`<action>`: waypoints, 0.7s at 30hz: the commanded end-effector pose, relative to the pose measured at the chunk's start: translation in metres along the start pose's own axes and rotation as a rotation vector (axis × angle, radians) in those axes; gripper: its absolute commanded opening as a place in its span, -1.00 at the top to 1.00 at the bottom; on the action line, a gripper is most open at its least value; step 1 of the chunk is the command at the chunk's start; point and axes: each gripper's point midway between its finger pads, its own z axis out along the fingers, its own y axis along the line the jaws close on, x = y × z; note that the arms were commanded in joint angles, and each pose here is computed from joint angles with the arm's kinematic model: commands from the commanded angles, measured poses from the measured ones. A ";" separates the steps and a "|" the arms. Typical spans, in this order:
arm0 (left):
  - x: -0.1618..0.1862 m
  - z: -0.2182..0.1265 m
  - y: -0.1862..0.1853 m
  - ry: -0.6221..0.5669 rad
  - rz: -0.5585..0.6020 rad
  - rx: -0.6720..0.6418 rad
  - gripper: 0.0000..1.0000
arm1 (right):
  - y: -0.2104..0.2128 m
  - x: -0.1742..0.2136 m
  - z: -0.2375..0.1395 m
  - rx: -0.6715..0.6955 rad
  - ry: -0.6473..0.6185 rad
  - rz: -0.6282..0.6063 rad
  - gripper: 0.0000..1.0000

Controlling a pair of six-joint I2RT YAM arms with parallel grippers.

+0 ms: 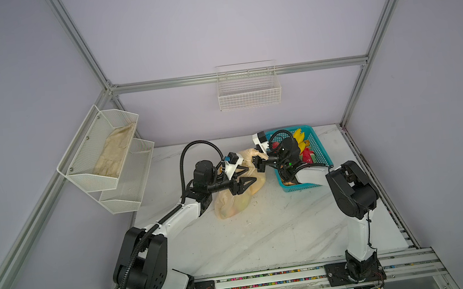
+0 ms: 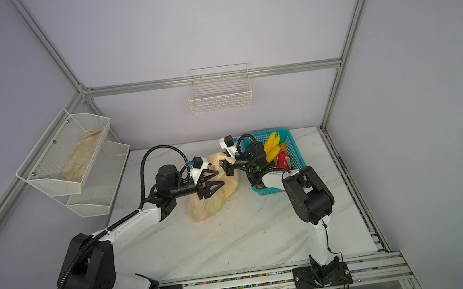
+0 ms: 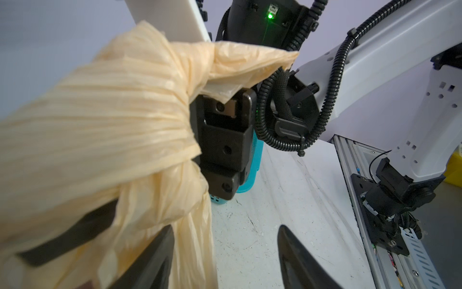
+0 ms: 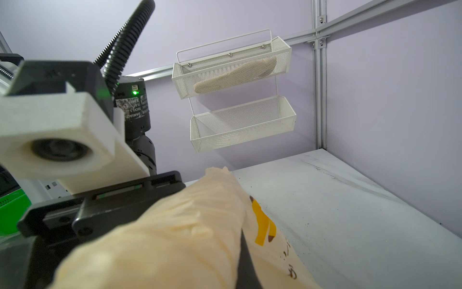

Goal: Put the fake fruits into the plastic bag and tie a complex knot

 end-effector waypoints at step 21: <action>-0.062 -0.065 0.022 -0.134 -0.078 -0.172 -0.14 | 0.011 -0.011 0.001 -0.024 0.002 -0.102 1.00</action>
